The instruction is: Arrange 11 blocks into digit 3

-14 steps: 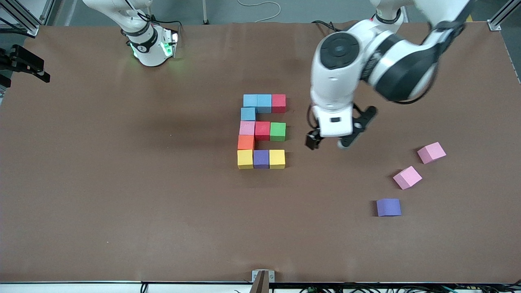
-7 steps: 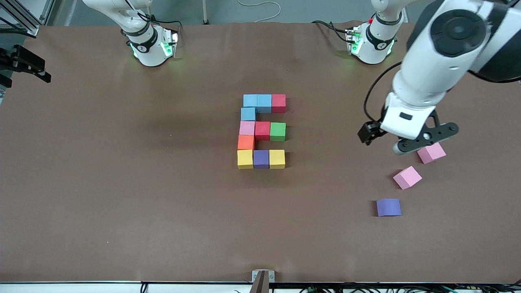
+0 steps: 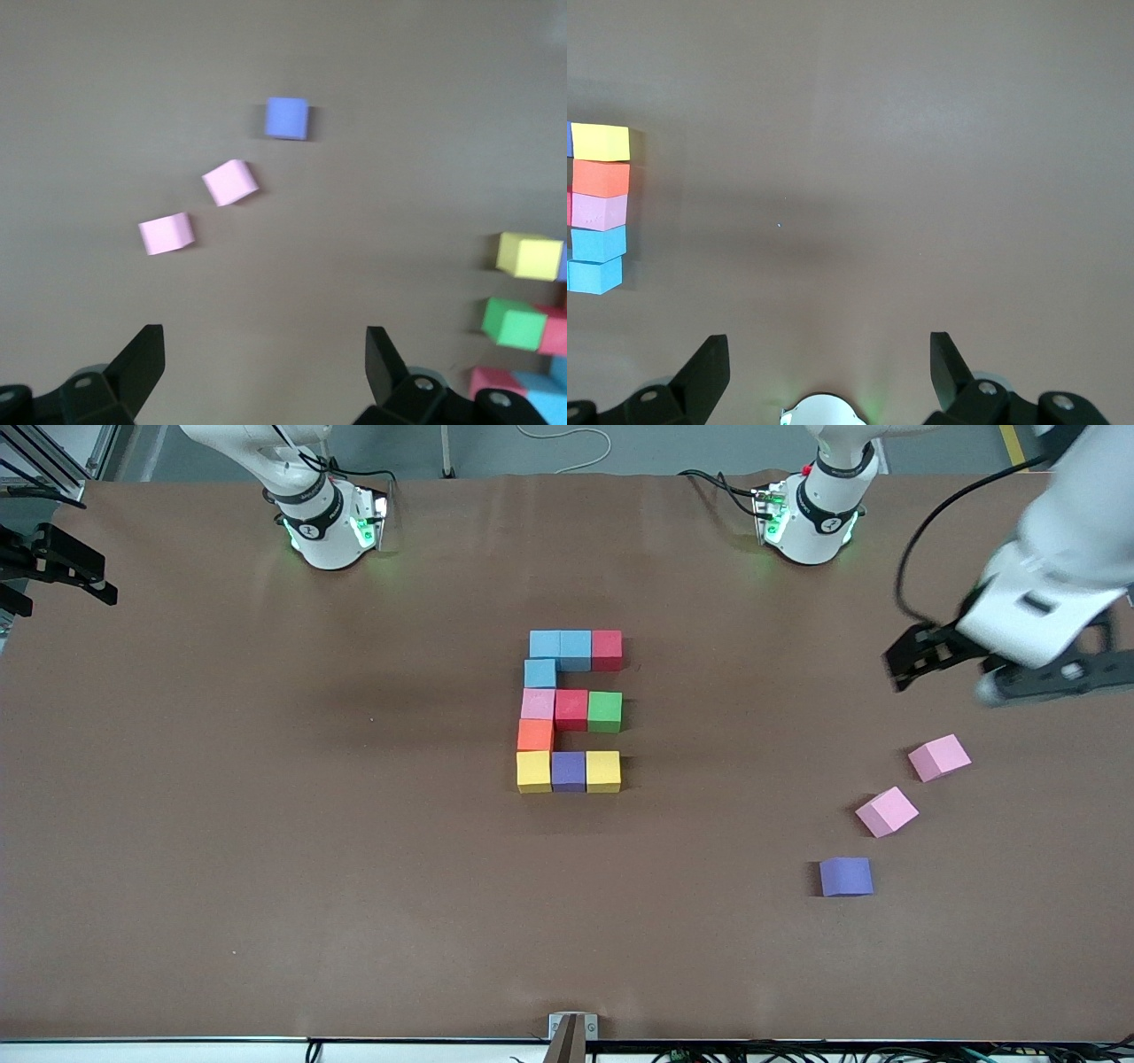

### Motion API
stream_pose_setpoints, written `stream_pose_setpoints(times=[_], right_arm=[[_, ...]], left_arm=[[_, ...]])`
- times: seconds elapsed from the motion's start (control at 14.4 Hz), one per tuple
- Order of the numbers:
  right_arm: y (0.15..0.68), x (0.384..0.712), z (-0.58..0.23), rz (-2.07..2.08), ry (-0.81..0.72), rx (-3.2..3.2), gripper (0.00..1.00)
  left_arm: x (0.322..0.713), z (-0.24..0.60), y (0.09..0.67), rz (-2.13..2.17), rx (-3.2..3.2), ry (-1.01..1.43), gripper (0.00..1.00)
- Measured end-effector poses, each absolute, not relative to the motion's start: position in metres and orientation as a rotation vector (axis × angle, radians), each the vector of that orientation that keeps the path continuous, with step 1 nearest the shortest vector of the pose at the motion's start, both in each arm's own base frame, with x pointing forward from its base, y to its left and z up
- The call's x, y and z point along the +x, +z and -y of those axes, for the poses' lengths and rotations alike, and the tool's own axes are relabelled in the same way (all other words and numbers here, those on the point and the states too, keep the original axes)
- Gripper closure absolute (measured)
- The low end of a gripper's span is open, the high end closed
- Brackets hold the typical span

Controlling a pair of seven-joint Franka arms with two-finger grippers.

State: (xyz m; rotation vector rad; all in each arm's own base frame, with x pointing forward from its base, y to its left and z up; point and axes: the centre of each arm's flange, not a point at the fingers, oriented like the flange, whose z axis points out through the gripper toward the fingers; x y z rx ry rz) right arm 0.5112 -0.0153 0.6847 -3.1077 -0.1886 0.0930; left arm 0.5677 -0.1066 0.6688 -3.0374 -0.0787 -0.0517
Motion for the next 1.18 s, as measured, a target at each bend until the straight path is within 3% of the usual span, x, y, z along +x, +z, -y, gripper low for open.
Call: stream_pose_setpoints(times=[0.35,0.77,1.18], right_arm=[[0.688,0.509,0.015,0.088,0.084,-3.115,0.00],[0.689,0.508,0.015,0.086,0.081,-3.115,0.00],[0.689,0.508,0.016,0.084,0.083,-3.115,0.00]], left_arm=[[0.540,0.026,0.673,-0.030,-3.091,0.052,0.00],[0.487,0.034,0.670,-0.073,-3.087,0.092,0.00],[0.481,0.050,0.671,-0.087,-3.095,0.068,0.00]])
